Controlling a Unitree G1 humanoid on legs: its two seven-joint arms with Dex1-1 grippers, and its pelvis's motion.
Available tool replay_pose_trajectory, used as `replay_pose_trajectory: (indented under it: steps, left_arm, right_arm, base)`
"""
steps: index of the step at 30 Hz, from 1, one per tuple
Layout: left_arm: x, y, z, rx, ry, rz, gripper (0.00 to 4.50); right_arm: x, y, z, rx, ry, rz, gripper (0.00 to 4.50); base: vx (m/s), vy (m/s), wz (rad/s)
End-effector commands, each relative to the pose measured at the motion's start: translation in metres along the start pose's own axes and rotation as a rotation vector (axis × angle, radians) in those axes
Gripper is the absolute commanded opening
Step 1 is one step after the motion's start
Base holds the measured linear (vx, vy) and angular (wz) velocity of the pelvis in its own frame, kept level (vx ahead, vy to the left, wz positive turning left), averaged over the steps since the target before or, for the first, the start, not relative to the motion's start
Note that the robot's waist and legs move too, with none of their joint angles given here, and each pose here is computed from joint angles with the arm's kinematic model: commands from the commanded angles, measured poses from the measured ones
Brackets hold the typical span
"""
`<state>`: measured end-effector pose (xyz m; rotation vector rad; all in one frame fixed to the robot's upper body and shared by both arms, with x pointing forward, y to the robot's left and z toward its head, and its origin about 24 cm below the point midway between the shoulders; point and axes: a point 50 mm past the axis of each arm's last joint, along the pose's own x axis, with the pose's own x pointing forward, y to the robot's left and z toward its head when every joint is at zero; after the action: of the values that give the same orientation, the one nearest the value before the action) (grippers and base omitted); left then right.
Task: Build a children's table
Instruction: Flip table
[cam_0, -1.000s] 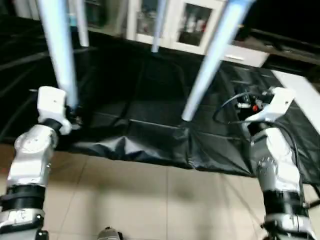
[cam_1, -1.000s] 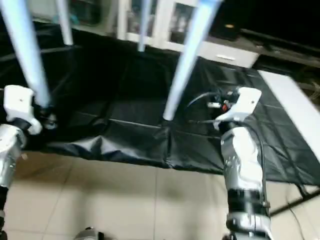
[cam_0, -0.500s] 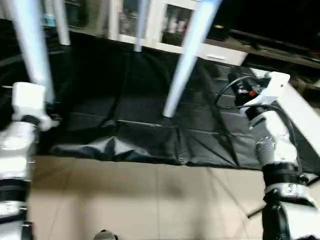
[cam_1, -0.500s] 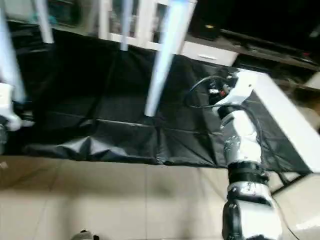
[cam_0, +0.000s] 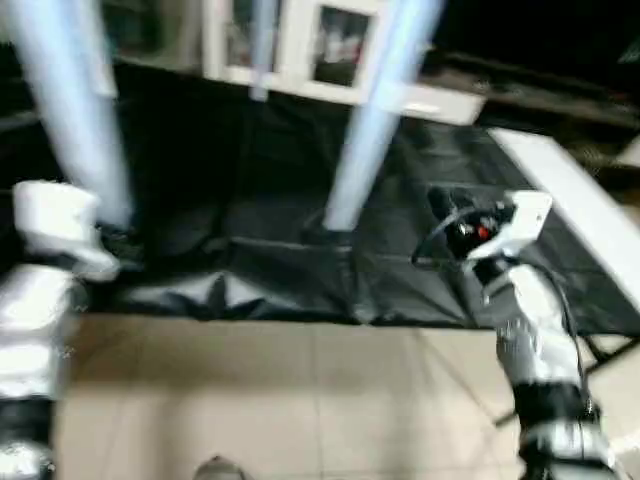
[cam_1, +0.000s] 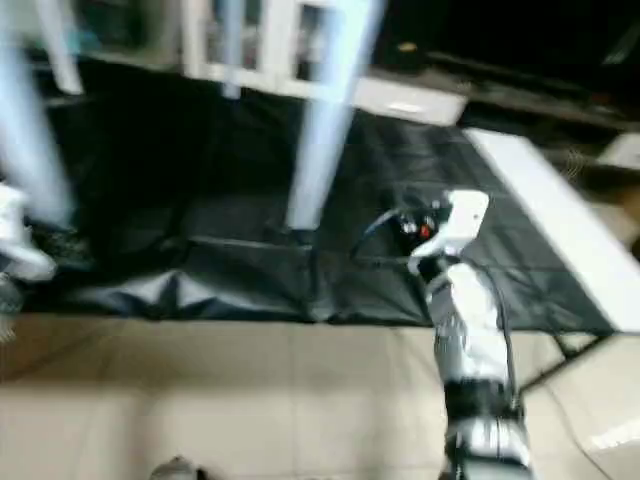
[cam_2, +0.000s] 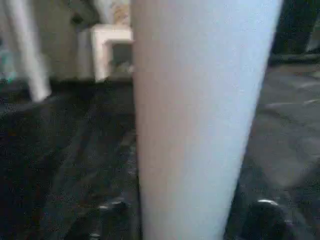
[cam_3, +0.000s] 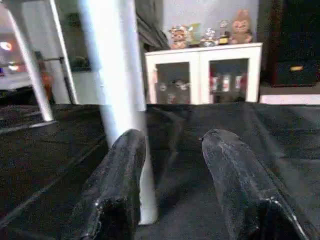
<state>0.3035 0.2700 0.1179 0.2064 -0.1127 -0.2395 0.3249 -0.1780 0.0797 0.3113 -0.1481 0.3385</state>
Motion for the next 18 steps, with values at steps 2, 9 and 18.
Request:
replay_pose_trajectory:
  steps: [2, 9, 18]
  left_arm:
    - [0.005, 0.005, 0.022, 0.065, -0.072, 0.039, 2.48]
    - [0.003, 0.029, 0.045, 0.189, -0.101, 0.191, 2.78]
    - [-0.006, 0.024, 0.034, 0.043, -0.146, 0.228, 3.17]
  right_arm:
    - [-0.008, -0.002, 0.007, -0.008, -0.022, -0.018, 2.08]
    - [-0.02, 0.008, 0.0, 0.015, -0.01, -0.022, 2.08]
    - [-0.023, 0.013, -0.002, 0.022, 0.012, -0.017, 2.08]
  base:
    - [0.0, 0.0, 0.0]
    - [-0.022, -0.008, -0.02]
    - [0.036, -0.06, -0.02]
